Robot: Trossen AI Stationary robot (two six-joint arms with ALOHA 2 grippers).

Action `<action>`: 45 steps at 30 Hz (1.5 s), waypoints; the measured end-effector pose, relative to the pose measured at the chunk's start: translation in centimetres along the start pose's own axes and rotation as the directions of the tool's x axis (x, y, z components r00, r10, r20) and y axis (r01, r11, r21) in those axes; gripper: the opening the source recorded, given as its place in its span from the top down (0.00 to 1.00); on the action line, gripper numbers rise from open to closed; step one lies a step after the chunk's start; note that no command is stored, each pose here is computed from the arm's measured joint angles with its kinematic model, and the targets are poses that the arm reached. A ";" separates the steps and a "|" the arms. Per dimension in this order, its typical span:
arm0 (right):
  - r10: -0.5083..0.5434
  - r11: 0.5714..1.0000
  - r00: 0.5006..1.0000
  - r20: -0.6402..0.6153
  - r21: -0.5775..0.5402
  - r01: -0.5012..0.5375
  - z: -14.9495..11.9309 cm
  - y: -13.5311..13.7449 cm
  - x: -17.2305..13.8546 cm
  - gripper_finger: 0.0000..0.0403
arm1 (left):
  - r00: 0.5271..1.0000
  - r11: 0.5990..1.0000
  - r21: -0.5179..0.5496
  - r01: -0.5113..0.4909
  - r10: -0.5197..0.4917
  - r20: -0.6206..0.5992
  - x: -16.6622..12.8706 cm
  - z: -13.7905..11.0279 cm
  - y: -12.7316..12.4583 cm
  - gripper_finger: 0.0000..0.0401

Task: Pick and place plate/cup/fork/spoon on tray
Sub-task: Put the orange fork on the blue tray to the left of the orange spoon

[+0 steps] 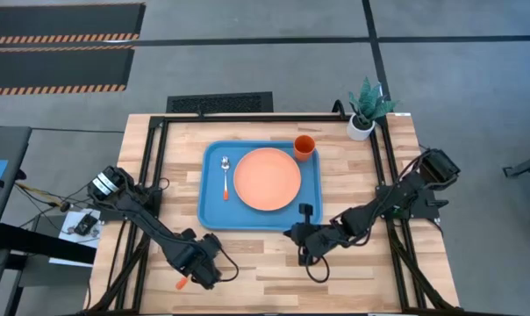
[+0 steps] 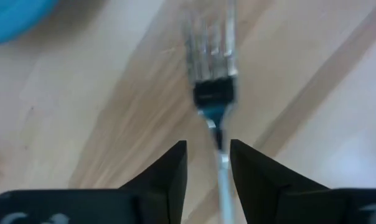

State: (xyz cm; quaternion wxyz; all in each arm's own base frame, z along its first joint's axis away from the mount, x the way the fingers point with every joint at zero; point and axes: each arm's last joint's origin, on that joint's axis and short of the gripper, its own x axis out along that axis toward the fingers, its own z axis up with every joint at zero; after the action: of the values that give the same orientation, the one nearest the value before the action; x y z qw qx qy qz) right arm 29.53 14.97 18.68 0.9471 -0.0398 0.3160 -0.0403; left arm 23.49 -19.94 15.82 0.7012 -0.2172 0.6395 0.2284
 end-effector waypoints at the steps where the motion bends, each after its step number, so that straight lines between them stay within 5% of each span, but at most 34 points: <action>1: 0.001 1.000 1.000 0.000 -0.001 -0.001 0.0 0.0 0.0 0.97 | 1.000 1.000 -0.003 -0.008 0.008 -0.002 0.1 0.0 0.1 0.73; 23: 0.003 1.000 1.000 0.004 -0.002 -0.003 0.0 0.2 -0.1 0.97 | 0.998 0.999 0.011 0.053 -0.052 -0.023 1.6 -0.7 0.4 0.73; 36: 0.002 1.000 1.000 0.006 -0.001 -0.002 0.0 0.2 -0.1 0.97 | 0.996 0.996 0.018 0.092 -0.092 -0.010 0.2 -0.5 0.8 0.99; 45: 0.003 1.000 1.000 0.006 -0.001 -0.003 0.0 0.2 -0.1 0.97 | 0.998 0.998 -0.004 0.065 -0.065 -0.027 0.3 -0.6 1.0 0.97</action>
State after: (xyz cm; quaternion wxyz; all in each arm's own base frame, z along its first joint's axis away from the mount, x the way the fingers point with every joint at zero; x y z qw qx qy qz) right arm 29.48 15.15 18.73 0.9481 -0.0398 0.3132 -0.0389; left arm 22.45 -19.46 15.50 0.6991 -0.2422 0.6413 0.2036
